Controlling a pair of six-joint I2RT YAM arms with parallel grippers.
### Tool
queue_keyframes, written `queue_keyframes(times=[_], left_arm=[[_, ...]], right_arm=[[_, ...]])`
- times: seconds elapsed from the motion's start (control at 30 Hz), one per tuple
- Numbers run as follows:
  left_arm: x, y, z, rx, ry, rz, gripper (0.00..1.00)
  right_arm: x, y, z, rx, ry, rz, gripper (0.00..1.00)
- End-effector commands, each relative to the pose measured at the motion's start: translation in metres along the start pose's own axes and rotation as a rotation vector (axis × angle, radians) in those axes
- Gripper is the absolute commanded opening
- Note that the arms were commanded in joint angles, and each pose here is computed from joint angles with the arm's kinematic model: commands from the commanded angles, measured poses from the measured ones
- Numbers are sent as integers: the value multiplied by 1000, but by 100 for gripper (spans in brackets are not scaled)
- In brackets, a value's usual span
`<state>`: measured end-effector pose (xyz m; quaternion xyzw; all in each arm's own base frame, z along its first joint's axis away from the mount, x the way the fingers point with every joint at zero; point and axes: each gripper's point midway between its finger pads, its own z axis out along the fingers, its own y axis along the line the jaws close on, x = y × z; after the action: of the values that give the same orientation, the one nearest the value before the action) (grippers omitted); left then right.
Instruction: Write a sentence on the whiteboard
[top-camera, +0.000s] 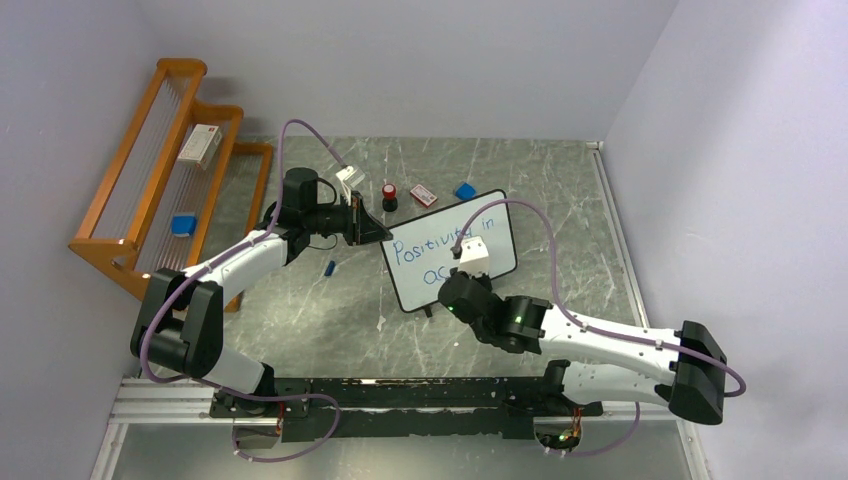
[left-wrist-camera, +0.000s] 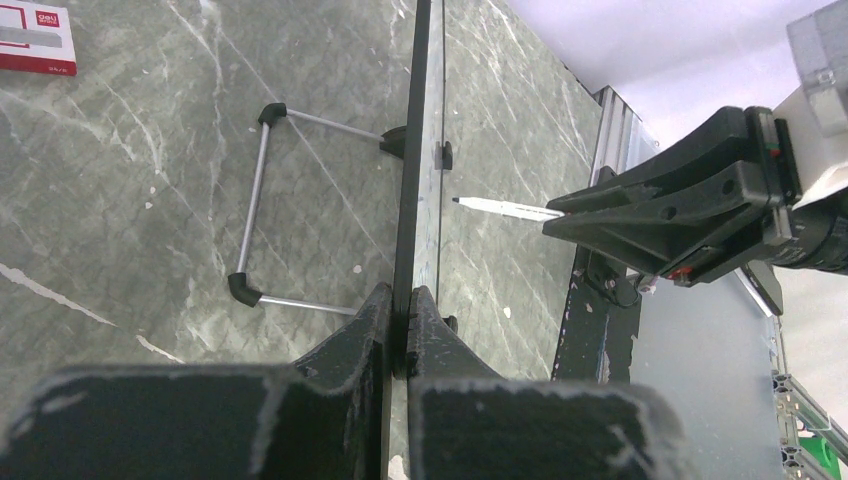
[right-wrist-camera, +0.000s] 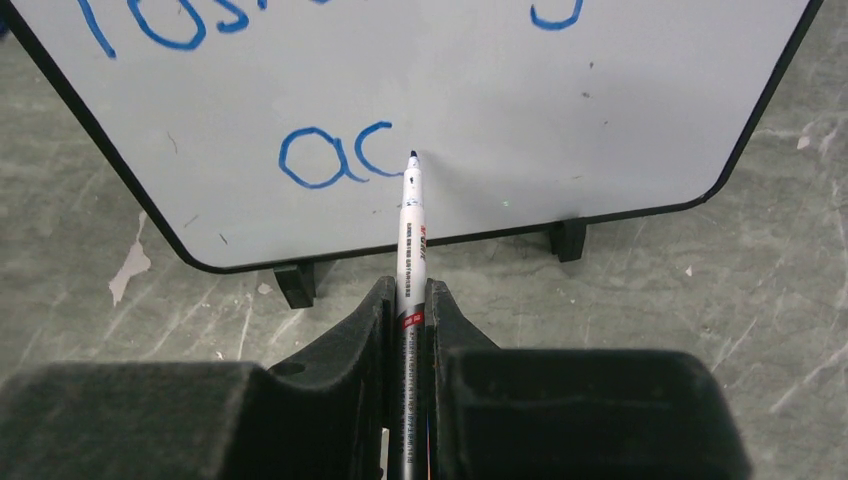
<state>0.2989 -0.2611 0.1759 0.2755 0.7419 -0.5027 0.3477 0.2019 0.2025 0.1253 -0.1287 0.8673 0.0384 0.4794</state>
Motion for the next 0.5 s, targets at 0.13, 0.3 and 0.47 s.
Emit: queue_keyframes(times=[0.13,0.3,0.47], left_arm=[[18,17,2,-67,46,-32,5],[18,18,2,-67,48,-32,5],[18,18,2,-68,49,-32,5]], right_arm=[[-14,-7,8,5,-50,56,0],[-13,-2,11,-18,-39,53,0],[-9,2,14,-41,-17,39,0]])
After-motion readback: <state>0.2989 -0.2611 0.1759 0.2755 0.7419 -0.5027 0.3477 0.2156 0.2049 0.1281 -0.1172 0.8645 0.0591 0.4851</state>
